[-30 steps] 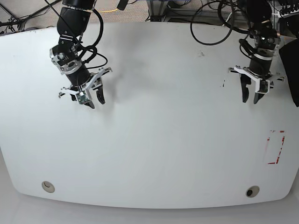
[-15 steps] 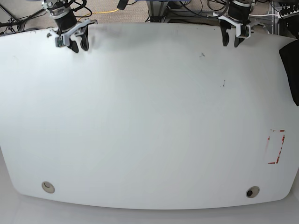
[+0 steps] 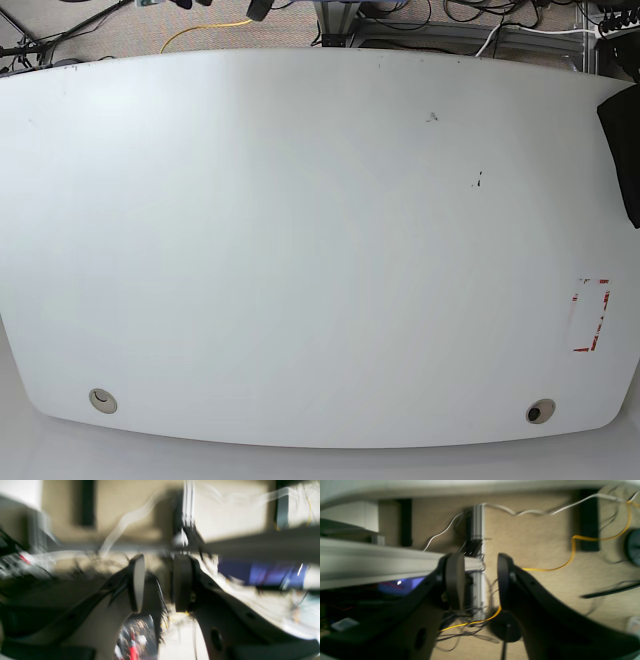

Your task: Fold the T-shirt properly

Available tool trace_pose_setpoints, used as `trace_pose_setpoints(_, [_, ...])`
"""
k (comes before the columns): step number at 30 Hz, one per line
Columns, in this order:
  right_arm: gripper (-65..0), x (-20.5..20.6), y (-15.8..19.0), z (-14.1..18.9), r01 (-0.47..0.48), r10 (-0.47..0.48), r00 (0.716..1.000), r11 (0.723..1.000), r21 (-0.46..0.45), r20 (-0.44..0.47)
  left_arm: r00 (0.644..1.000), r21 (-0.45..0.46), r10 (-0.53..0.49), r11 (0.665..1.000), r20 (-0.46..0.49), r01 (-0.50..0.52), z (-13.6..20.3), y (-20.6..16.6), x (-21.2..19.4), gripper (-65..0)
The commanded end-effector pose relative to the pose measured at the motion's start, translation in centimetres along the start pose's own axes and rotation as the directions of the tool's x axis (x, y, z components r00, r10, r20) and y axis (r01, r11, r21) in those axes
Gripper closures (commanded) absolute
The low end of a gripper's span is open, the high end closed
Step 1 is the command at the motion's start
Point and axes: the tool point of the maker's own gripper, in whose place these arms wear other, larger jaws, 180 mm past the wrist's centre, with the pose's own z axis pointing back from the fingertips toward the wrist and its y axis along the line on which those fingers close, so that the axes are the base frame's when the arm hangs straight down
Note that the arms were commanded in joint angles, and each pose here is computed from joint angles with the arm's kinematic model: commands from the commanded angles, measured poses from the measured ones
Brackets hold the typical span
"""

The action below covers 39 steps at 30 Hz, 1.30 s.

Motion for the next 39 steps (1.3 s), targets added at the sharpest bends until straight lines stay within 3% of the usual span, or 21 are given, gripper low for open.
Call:
trace_pose_setpoints(1, [-21.1, -3.3, -0.1, 0.1, 0.075, -0.075, 0.996, 0.997, 0.003, -0.056, 0.997, -0.022, 0.009, 1.000, -0.081, -0.011, -1.0, 0.9, -3.3, -17.2])
trace_pose_setpoints(5, [-21.1, -6.9, -0.1, -1.7, 0.097, -0.095, 0.984, 0.995, 0.008, -0.150, 0.981, -0.059, 0.043, 0.997, -0.190, -0.055, -4.1, 0.7, -7.2, -17.2])
trace_pose_setpoints(10, [-21.1, -10.8, 0.6, -4.7, 0.087, -0.075, 0.958, 0.996, 0.033, -0.277, 0.933, -0.094, 0.064, 0.990, -0.353, -0.103, -7.0, 0.6, -11.9, -17.4])
trace_pose_setpoints(15, [-21.1, -12.5, -0.2, -7.9, 0.086, -0.076, 0.935, 0.996, 0.014, -0.347, 0.885, -0.083, 0.118, 0.981, -0.450, -0.173, -9.6, 0.2, -13.5, -17.2])
trace_pose_setpoints(20, [-21.1, -13.4, -2.4, -10.8, 0.076, -0.085, 0.907, 0.996, -0.037, -0.413, 0.860, -0.055, 0.149, 0.978, -0.488, -0.201, -11.6, 0.0, -13.2, -17.4])
trace_pose_setpoints(26, [-21.2, -13.2, -4.1, -13.7, 0.047, -0.086, 0.880, 0.994, -0.095, -0.468, 0.850, 0.034, 0.037, 0.999, -0.525, -0.022, -14.0, 2.1, -12.0, -17.4])
trace_pose_setpoints(32, [-21.6, -11.4, -5.2, -15.3, -0.017, -0.036, 0.888, 0.994, -0.111, -0.458, 0.876, 0.034, 0.033, 0.999, -0.482, -0.019, -16.2, 1.9, -9.1, -17.5])
trace_pose_setpoints(39, [-21.6, -9.9, -6.1, -16.1, -0.040, -0.023, 0.899, 0.990, -0.135, -0.438, 0.880, 0.044, 0.051, 0.998, -0.472, -0.034, -16.4, 1.9, -8.8, -17.5])
